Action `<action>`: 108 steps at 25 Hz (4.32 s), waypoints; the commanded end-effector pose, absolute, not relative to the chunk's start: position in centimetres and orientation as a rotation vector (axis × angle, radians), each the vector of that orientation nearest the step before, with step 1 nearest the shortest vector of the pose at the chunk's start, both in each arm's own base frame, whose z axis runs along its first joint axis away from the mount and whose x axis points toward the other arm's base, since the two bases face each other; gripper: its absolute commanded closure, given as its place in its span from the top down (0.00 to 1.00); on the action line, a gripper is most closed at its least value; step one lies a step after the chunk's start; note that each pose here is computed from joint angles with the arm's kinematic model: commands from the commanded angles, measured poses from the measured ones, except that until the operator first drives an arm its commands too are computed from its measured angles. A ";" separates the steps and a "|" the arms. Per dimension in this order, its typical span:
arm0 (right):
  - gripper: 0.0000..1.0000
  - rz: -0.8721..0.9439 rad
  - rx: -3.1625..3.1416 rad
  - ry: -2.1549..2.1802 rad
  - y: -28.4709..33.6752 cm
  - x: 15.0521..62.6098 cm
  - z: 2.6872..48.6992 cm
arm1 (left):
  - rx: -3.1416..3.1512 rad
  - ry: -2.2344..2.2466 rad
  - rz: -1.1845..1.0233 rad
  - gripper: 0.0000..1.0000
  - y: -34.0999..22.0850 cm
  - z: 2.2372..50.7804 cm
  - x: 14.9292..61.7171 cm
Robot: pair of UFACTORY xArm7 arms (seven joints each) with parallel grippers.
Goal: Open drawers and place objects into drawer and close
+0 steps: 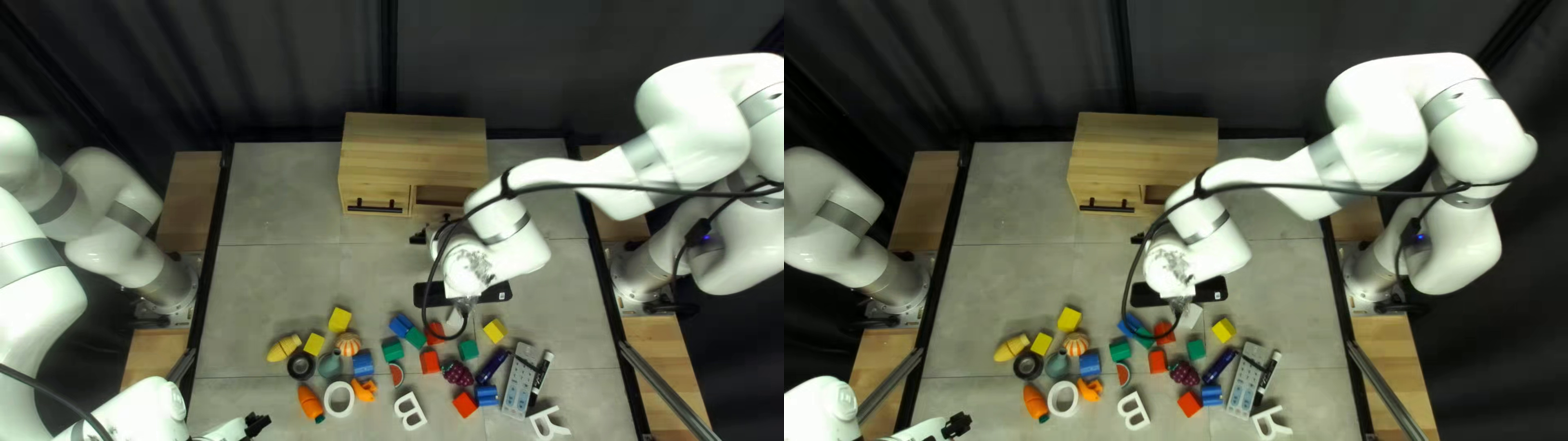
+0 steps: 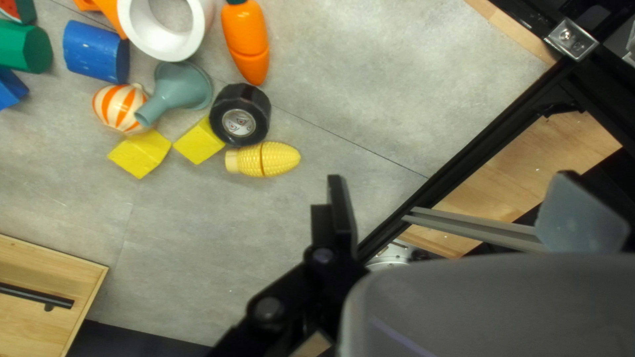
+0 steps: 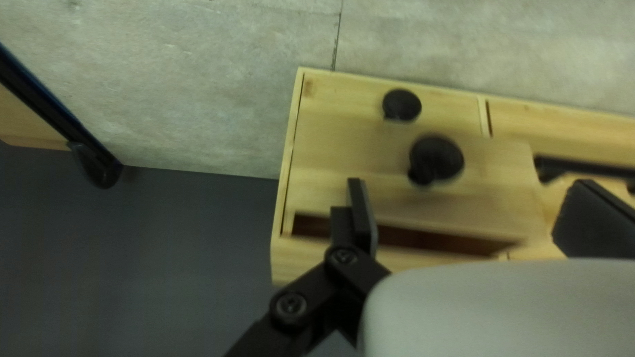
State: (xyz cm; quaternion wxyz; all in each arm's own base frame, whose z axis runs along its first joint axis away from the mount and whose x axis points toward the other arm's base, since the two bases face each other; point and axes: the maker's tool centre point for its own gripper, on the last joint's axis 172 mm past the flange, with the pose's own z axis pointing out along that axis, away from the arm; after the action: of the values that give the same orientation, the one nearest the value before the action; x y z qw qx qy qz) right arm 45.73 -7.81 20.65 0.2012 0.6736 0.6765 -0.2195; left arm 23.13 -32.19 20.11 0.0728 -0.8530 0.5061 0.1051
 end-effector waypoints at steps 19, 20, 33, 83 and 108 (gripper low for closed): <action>1.00 -0.546 2.444 1.433 -10.3 44.3 22.0 | -2.562 1.520 0.316 1.00 -32.2 20.1 23.1; 1.00 -0.543 2.491 1.354 -10.1 44.1 22.1 | -2.562 1.520 0.316 1.00 -32.2 20.1 23.1; 1.00 -0.263 2.770 0.440 -7.6 43.9 20.3 | -2.562 1.520 0.316 1.00 -32.2 20.1 23.1; 1.00 -0.207 2.764 -0.530 -8.3 41.2 18.8 | -2.562 1.520 0.316 1.00 -32.2 20.1 23.1; 1.00 -0.190 2.579 -0.410 -16.0 37.7 19.2 | -2.562 1.520 0.316 1.00 -32.2 20.1 23.1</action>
State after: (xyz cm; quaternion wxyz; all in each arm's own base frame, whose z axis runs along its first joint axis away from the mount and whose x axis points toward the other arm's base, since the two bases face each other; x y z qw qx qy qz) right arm 37.70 -15.76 19.29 0.2539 0.9522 -0.1549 -0.0701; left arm 23.13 -32.19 20.11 0.0728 -0.8530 0.5061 0.1051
